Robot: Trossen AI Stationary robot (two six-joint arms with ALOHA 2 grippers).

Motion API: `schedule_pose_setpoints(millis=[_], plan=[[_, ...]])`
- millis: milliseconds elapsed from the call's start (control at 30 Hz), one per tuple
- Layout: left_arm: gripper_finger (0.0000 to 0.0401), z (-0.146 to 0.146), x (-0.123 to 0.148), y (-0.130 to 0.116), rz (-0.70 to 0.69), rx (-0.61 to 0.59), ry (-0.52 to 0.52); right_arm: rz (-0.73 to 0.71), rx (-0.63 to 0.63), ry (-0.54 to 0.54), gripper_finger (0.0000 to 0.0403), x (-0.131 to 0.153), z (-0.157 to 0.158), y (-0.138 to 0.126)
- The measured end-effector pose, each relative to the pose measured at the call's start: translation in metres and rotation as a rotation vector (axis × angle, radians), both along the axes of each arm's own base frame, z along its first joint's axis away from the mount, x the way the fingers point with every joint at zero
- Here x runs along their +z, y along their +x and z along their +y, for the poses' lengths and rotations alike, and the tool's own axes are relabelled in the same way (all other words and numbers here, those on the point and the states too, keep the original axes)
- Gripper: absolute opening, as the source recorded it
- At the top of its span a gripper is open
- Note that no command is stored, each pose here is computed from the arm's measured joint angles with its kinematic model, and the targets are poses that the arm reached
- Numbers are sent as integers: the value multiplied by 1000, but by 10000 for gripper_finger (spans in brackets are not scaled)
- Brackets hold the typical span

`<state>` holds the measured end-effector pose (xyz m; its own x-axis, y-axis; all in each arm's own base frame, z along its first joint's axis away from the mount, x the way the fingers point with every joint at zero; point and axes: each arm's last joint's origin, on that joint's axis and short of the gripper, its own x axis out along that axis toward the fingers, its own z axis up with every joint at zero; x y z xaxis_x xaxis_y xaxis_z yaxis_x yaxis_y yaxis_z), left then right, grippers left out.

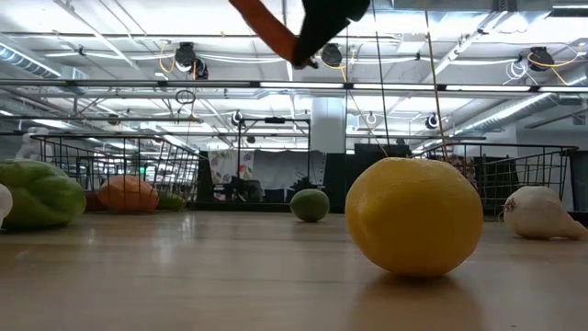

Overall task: Sort produce into baskets
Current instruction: Put the orange chili pepper into the left wire basket

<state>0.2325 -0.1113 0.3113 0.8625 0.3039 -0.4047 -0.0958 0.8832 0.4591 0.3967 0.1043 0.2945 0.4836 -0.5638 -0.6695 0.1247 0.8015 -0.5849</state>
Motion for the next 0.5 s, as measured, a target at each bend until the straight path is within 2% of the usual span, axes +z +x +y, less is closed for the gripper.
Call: schedule_pose_setpoints(millis=[300, 400, 500], plan=[[344, -2, -4, 6, -15, 34, -13, -56, 5, 4, 133, 3, -8, 9], [344, -3, -3, 6, -22, 25, -17, -61, 12, 2, 133, 4, -8, 10], [326, -3, -3, 6, -18, 15, -17, -69, 20, -1, 133, 4, -9, 12]])
